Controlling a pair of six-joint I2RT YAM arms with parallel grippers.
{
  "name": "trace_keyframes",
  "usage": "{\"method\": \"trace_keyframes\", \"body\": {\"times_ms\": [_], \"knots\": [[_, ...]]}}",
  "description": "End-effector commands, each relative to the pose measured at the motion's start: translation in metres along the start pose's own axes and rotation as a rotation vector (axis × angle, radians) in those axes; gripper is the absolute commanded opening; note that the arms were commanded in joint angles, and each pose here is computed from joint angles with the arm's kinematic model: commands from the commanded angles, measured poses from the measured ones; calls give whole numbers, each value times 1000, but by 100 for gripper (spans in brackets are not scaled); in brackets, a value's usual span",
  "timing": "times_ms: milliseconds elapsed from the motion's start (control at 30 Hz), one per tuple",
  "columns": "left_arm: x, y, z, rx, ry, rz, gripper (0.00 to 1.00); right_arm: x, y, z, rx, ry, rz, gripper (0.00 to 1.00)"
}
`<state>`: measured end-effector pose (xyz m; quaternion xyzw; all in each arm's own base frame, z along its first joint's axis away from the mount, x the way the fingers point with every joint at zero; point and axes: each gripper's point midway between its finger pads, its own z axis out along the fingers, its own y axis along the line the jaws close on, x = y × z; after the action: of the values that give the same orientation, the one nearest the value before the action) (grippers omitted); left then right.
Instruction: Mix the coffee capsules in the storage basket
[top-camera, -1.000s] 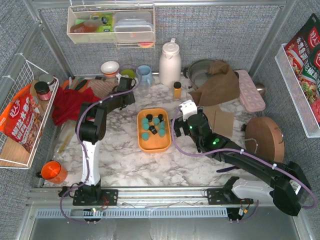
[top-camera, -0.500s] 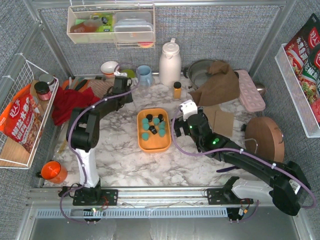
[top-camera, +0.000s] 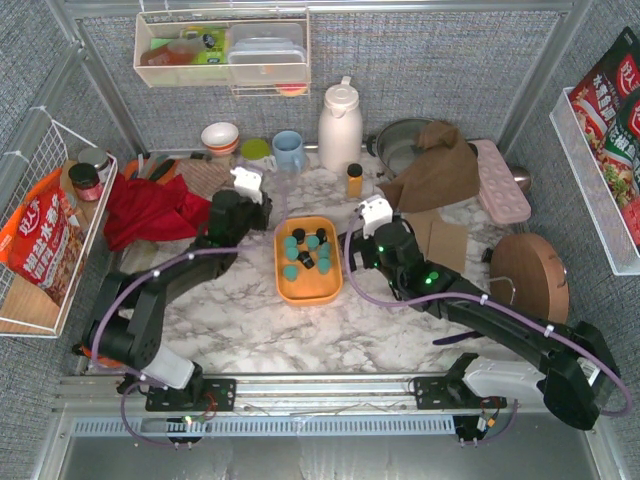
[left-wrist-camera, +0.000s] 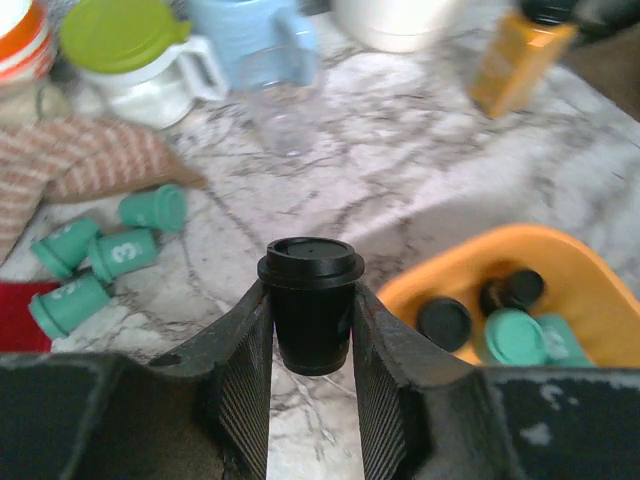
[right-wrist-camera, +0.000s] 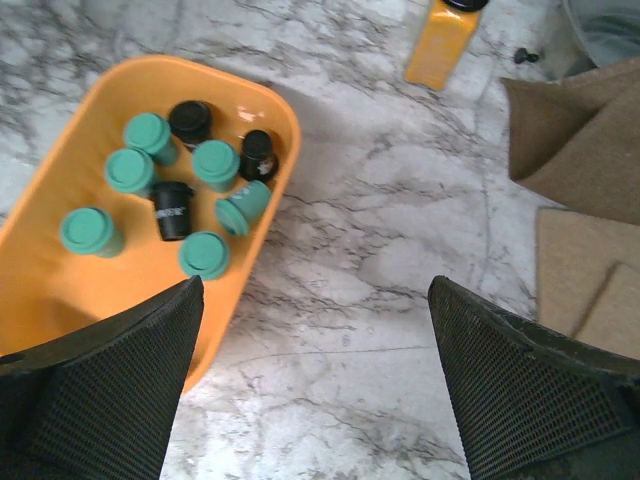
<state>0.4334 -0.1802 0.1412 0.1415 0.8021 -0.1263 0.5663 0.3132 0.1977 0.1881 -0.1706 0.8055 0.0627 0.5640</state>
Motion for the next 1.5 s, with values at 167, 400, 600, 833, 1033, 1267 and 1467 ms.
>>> {"method": "trace_keyframes", "body": {"times_ms": [167, 400, 600, 833, 1033, 1267, 1467], "knots": [[-23, -103, -78, 378, -353, 330, 29, -41, 42, -7, -204, -20, 160, 98], [-16, -144, -127, 543, -513, 369, 31, -63, 81, -12, -377, 0, 303, 91], [-8, -159, -146, 589, -558, 392, 33, -54, 110, -7, -469, 69, 365, 85], [0, -164, -155, 610, -572, 386, 32, -48, 126, -3, -495, 113, 354, 83], [3, -168, -160, 626, -582, 384, 33, -45, 136, -2, -523, 141, 344, 73], [1, -167, -162, 615, -600, 377, 33, -40, 144, -1, -541, 168, 340, 61], [3, -162, -161, 588, -593, 367, 39, -39, 148, -1, -550, 183, 350, 48]]}}
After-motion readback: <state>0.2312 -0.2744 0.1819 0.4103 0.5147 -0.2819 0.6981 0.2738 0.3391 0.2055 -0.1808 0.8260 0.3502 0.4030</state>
